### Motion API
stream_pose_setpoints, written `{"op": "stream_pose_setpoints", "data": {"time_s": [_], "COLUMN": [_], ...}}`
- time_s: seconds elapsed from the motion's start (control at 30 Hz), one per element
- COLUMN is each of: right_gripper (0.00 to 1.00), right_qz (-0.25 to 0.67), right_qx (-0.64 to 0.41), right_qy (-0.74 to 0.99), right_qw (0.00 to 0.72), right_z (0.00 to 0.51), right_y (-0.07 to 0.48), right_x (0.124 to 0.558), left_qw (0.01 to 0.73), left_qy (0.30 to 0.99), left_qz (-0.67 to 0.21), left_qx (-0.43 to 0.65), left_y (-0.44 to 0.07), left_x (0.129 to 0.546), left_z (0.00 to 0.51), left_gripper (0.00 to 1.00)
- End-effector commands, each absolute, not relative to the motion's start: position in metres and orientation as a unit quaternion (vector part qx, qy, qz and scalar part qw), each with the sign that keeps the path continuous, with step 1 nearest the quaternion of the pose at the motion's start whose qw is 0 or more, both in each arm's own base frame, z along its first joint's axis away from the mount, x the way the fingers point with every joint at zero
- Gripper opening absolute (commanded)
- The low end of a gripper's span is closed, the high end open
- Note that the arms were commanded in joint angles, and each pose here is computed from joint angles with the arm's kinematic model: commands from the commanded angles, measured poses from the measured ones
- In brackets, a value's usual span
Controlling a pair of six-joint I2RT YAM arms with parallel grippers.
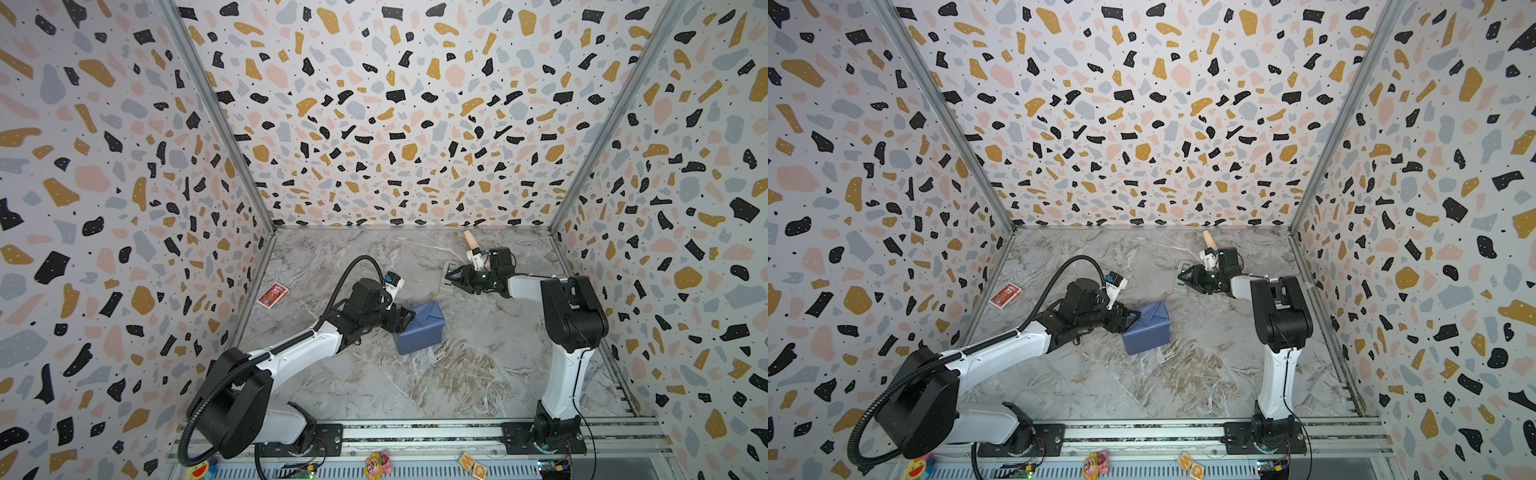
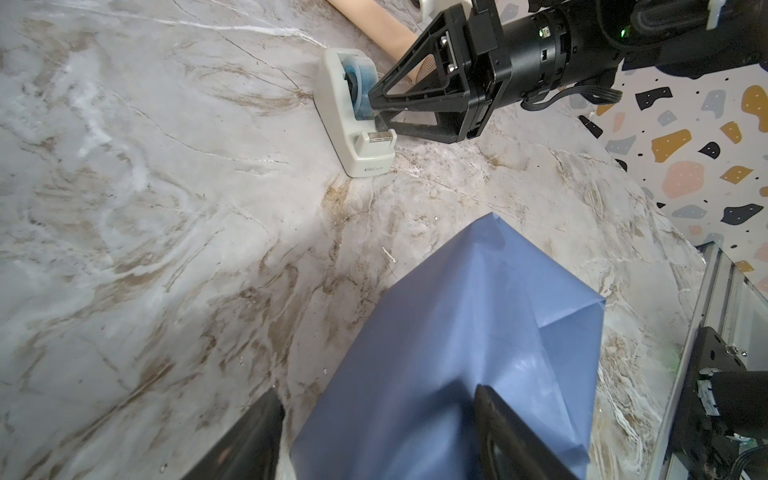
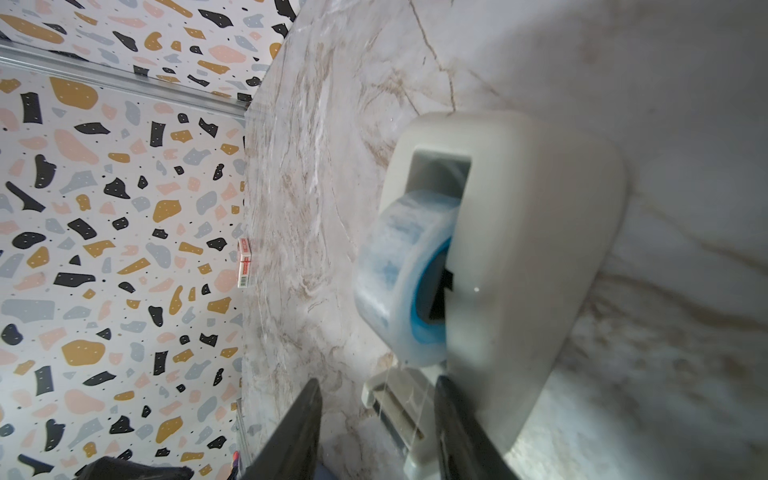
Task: Wrap the gift box in paper
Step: 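Pull a strip of tape from the dispenser with the right gripper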
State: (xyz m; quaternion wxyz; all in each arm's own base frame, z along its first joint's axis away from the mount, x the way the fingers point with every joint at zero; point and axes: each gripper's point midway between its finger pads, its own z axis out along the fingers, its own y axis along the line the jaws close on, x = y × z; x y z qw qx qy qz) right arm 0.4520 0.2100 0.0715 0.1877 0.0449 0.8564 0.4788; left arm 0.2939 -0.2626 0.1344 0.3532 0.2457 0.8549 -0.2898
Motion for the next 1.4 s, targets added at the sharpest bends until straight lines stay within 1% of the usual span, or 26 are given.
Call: {"op": "stream_pose_setpoints", "data": {"time_s": [0.0, 0.2, 0.5, 0.8, 1.37], "right_gripper": [0.44, 0.41, 0.35, 0.23, 0.01], "right_qz": [0.489, 0.501, 0.527, 0.54, 0.58], "right_qx": [0.069, 0.087, 0.1, 0.1, 0.104], "right_qy": [0.855, 0.849, 0.834, 0.826, 0.797], "right_qw": [0.161, 0.144, 0.13, 0.124, 0.134], "right_z": [0.064, 0.056, 0.05, 0.048, 0.069], "right_y": [0.211, 0.211, 0.214, 0.217, 0.218], "right_x": [0.449, 0.445, 0.443, 0.445, 0.45], "left_qw": [0.288, 0.291, 0.293, 0.291, 0.289], "left_qy": [0.884, 0.882, 0.881, 0.882, 0.883], "left_qz": [-0.262, -0.264, -0.266, -0.265, -0.263], "left_qx": [0.259, 0.26, 0.26, 0.26, 0.259], "left_y": [-0.248, -0.249, -0.249, -0.248, -0.248], "left_x": [0.271, 0.271, 0.271, 0.27, 0.27], "left_z": [0.101, 0.103, 0.105, 0.103, 0.101], "left_gripper": [0.72, 0.72, 0.72, 0.72, 0.72]}}
